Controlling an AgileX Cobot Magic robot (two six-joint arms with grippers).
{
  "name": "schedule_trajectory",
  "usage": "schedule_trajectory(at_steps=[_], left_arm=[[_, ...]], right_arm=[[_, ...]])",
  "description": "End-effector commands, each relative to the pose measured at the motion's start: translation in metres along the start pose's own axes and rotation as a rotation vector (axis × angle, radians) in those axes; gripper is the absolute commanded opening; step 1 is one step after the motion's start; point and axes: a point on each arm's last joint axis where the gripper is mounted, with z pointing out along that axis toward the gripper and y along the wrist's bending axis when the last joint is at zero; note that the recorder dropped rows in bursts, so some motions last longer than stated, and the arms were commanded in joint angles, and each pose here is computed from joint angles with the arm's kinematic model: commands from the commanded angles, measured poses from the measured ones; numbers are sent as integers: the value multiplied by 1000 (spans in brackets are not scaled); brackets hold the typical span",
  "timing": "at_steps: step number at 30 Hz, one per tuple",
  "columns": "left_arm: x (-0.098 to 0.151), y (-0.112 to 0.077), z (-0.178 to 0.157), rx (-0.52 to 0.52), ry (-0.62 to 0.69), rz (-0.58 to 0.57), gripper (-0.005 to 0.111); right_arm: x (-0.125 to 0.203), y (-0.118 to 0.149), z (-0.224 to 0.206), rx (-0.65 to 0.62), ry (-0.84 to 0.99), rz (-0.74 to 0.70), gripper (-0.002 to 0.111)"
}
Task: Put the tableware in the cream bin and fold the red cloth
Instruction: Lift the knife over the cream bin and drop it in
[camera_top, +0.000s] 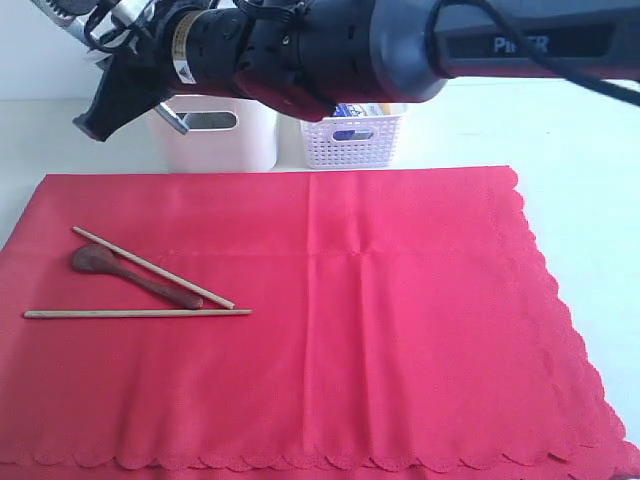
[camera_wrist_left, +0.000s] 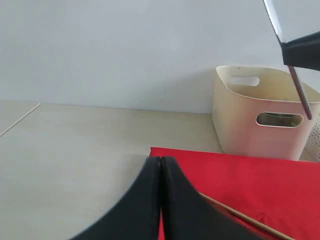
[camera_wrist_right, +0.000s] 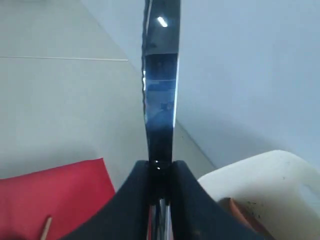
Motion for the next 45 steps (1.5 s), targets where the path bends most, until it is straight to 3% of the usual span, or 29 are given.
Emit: schedule_trajectory(at_steps=[1,6,14,17,25,29,36,39,45], left_arm=[[-1,0,-1,-1,-13,0,1],[-1,0,-1,-1,-13,0,1],[-1,0,-1,-1,-13,0,1],[-1,0,-1,-1,-13,0,1],[-1,0,-1,-1,-13,0,1],[-1,0,-1,-1,-13,0,1],[-1,0,-1,-1,-13,0,1],[-1,0,-1,-1,-13,0,1],[-1,0,-1,-1,-13,0,1]], right_arm=[[5,-22,18,35,-70,30,0],[4,-41,31,73,-153,105,0],[-7,-53,40,103,-227,103,0],[2,-60,46,126,-216,89,0],[38,-71,60,177,-159,281,1],[41,-70,62,176,-152,282,12],[42,-70,62,177,-137,294,50],[44,-71,62,179,-129,395,61],[47,-72,59,191,-51,636,65]])
